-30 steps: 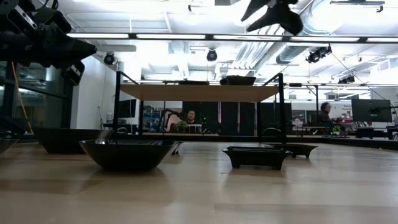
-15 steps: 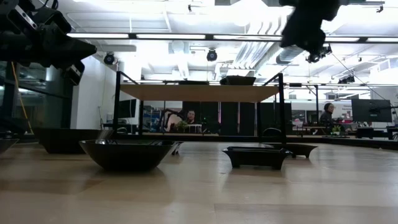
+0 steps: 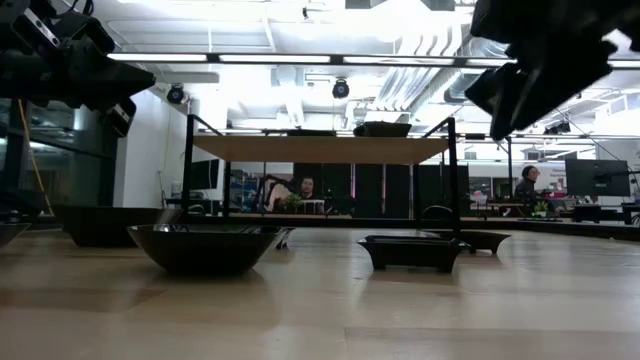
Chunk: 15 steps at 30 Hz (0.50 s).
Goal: Pick & Place Mini shaped plates
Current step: Put the square-shaped plate on the shelf
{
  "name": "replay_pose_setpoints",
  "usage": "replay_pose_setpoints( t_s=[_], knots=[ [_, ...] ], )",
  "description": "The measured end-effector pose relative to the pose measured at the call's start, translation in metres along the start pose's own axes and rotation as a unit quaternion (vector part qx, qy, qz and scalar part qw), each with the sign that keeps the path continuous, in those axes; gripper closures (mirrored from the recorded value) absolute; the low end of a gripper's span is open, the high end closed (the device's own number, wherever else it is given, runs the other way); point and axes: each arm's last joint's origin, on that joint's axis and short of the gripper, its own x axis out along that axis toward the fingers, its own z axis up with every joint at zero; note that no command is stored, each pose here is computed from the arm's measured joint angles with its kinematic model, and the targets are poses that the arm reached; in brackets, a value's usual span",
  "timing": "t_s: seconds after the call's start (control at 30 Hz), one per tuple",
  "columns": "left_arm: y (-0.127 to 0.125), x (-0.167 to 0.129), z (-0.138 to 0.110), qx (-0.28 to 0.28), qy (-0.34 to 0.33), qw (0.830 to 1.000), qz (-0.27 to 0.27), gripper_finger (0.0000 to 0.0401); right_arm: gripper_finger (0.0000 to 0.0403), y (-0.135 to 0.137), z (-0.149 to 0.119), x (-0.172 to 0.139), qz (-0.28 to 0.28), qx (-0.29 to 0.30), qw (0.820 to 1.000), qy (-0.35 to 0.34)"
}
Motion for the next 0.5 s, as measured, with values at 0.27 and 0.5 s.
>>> replay_pose_setpoints(
  t_s=[0.27, 0.5],
  knots=[
    [0.000, 0.000, 0.000, 0.000, 0.000, 1.000, 0.000, 0.0400, 0.0276, 0.010, 0.001, 0.044, -0.039, -0.062, 0.995, 0.068],
    [0.000, 0.000, 0.000, 0.000, 0.000, 1.000, 0.000, 0.0400, 0.0276, 0.025, 0.001, 0.067, -0.026, -0.085, 0.993, 0.077]
  ],
)
